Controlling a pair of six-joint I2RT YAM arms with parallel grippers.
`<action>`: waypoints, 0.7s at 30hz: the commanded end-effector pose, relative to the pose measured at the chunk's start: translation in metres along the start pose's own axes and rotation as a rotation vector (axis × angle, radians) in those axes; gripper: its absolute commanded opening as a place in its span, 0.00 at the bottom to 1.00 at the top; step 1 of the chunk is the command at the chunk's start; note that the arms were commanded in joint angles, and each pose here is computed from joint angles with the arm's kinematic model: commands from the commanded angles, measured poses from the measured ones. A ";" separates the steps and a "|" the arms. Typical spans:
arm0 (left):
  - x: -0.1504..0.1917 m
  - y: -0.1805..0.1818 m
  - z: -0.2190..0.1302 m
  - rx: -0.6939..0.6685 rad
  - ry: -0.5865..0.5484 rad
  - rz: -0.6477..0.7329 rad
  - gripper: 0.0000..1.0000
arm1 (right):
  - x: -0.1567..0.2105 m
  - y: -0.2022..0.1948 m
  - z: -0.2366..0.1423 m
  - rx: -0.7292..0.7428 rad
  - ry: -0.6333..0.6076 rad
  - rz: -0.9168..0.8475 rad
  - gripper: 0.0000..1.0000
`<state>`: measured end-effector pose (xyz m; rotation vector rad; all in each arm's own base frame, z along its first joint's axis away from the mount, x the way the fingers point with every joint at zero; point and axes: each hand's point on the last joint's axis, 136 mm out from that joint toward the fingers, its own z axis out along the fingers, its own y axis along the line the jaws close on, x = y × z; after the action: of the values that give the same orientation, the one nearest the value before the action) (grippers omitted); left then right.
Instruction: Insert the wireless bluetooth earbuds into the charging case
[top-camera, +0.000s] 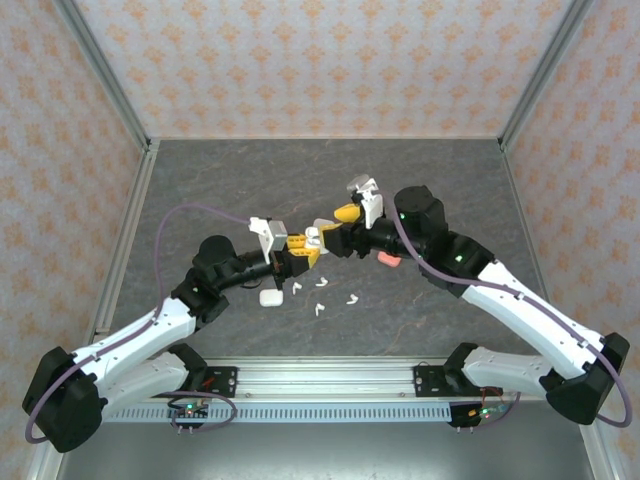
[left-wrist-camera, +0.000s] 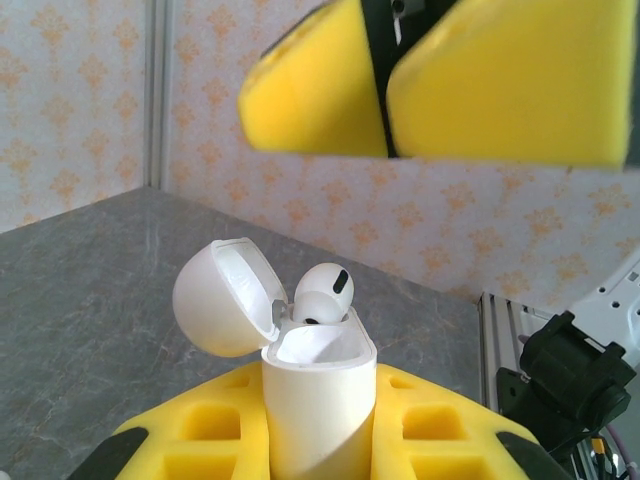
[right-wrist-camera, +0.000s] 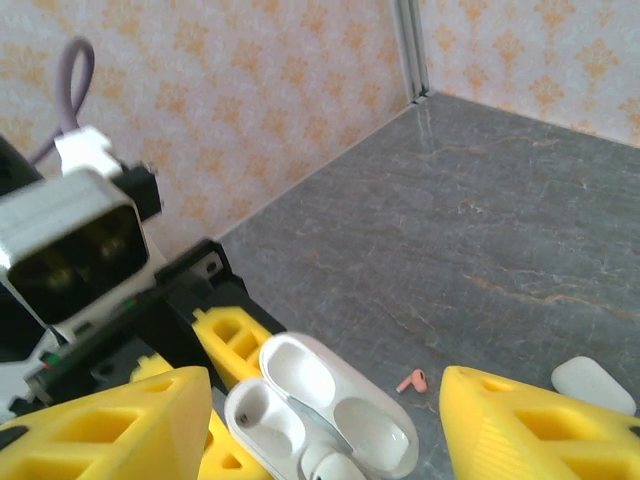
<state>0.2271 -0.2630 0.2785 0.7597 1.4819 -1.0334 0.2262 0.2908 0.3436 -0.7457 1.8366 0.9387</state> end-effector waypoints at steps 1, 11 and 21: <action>-0.015 -0.002 -0.006 -0.022 -0.067 0.091 0.00 | -0.019 -0.012 -0.015 0.060 -0.039 0.087 0.64; -0.020 -0.003 -0.019 -0.075 -0.101 0.205 0.00 | 0.031 -0.104 -0.006 0.317 0.069 0.399 0.68; -0.040 -0.016 -0.033 -0.071 -0.149 0.272 0.00 | 0.117 -0.140 0.082 0.324 0.364 0.411 0.58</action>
<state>0.2108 -0.2388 0.3083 0.7819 1.2959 -0.8402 0.3279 0.2597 0.1875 -0.2796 2.4247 0.7687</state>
